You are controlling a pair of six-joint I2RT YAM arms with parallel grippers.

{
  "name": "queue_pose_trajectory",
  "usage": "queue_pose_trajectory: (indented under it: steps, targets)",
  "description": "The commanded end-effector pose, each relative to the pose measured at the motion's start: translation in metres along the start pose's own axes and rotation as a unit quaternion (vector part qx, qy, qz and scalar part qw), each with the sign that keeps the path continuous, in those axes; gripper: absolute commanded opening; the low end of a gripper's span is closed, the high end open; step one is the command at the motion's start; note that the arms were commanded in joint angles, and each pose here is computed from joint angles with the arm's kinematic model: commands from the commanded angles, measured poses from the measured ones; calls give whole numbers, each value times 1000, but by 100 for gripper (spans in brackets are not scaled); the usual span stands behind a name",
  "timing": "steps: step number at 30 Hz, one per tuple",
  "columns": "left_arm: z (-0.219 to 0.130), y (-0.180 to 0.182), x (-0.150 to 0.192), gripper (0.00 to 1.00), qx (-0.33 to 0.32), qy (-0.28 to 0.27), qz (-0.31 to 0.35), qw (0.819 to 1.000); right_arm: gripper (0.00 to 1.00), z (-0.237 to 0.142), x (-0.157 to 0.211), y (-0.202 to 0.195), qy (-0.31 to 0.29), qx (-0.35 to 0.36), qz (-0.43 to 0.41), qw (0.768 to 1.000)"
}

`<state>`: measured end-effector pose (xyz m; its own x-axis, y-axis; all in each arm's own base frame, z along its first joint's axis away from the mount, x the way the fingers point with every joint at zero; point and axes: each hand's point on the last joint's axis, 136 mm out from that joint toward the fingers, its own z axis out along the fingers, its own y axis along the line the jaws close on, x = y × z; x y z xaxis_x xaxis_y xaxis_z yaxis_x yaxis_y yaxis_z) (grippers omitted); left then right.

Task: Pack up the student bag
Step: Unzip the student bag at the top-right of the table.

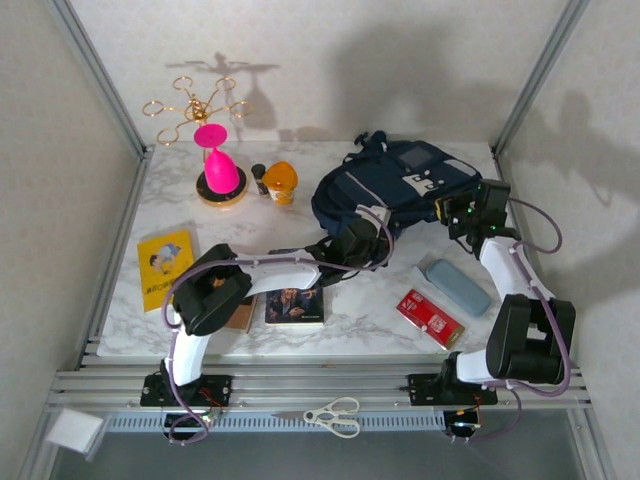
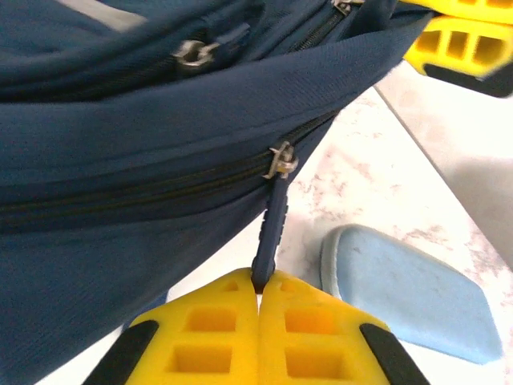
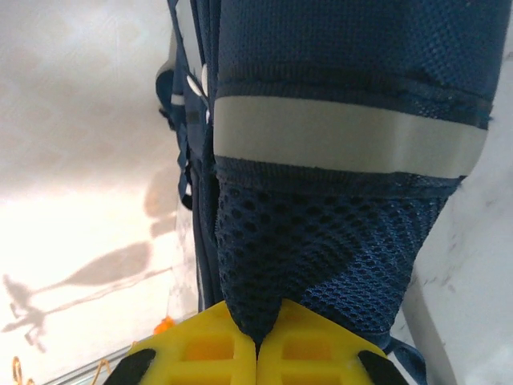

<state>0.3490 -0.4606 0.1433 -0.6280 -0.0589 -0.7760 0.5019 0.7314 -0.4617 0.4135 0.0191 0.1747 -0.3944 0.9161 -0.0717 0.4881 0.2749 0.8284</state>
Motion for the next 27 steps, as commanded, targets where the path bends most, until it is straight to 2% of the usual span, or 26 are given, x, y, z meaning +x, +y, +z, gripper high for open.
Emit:
queue_pose_trajectory:
  steps: [1,5,8,10,12,15,18,20,22,27]
  targets:
    - [-13,10,7,0,-7,30,-31,999,0,-1,-26,35,-27,-35,-54,998]
    - [-10,1,13,0,14,48,-37,998,0,14,-37,34,-13,-31,-70,997]
    - [-1,-9,2,0,30,37,-41,998,0,17,-24,41,6,-38,-100,994]
    - [7,-13,0,0,34,35,-40,998,4,14,-19,35,9,-31,-104,994]
    - [13,-15,-2,0,38,36,-37,998,3,12,-19,28,11,-28,-103,994]
    - [12,-38,-2,0,83,36,-22,996,1,12,-9,26,30,-36,-98,994]
    - [17,-35,3,1,52,35,-19,998,0,6,-5,31,29,-47,-87,995]
    - [24,-22,6,9,5,46,-36,998,0,1,-6,39,23,-55,-85,995]
    - [24,-20,8,31,-12,47,-54,997,0,-1,-7,41,23,-53,-80,995]
    - [20,-10,6,43,-96,43,-99,990,0,1,-6,46,34,-56,-61,996]
